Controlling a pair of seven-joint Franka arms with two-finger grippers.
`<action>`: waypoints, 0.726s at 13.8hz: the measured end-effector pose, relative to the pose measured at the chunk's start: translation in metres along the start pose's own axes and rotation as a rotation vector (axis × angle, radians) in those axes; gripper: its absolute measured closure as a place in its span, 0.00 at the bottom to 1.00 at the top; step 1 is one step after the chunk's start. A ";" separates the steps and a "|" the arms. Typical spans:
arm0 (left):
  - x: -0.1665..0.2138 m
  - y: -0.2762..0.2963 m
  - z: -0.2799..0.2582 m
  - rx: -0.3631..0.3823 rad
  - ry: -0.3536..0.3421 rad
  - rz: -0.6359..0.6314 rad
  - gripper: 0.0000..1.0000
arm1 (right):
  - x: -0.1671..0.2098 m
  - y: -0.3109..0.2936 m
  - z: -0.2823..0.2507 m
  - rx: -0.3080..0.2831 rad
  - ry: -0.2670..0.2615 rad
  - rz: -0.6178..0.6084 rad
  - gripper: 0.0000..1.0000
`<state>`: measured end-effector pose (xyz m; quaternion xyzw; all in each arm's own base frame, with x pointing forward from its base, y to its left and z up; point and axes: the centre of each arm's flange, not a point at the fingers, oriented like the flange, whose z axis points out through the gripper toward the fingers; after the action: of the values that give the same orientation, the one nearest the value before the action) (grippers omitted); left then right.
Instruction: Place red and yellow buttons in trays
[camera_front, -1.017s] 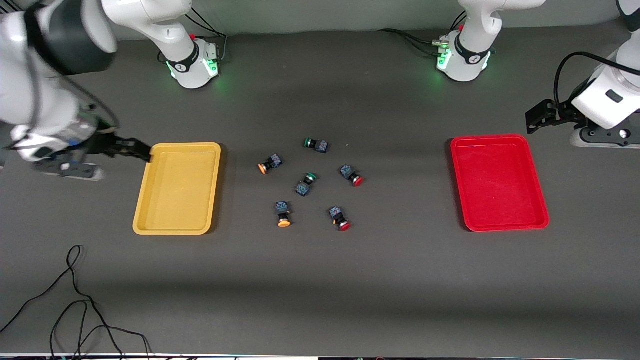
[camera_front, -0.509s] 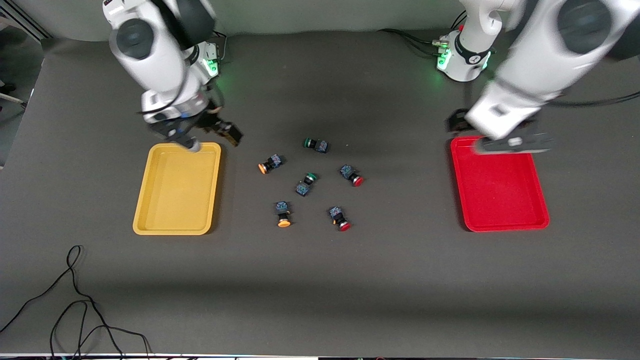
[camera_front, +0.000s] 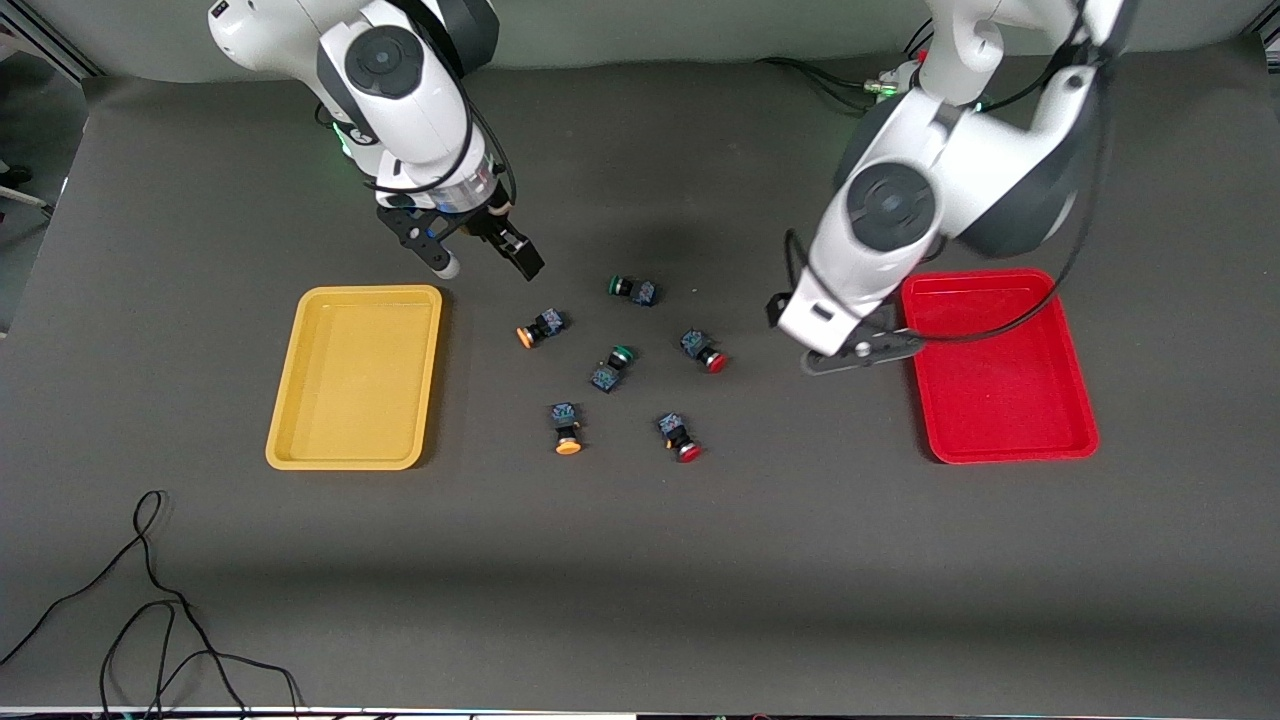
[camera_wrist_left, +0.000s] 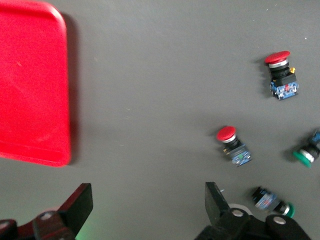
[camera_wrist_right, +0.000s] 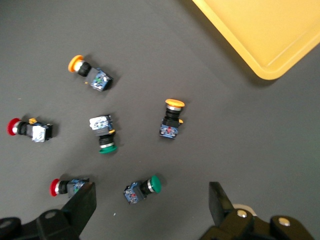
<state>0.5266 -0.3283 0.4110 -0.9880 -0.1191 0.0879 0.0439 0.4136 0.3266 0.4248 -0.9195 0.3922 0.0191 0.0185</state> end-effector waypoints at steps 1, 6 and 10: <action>-0.004 0.017 0.017 -0.005 -0.007 -0.047 0.00 | -0.002 0.002 0.011 0.002 0.001 0.002 0.00; -0.037 0.101 0.120 -0.040 -0.067 -0.255 0.00 | -0.021 0.010 0.089 -0.014 0.013 0.036 0.00; -0.031 0.121 0.190 -0.075 -0.114 -0.332 0.02 | -0.015 0.010 0.157 -0.004 0.029 0.045 0.00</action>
<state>0.4898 -0.4403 0.2168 -0.9491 -0.2860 0.1310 0.0139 0.3931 0.3384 0.2685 -0.9107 0.4129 0.0072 0.0105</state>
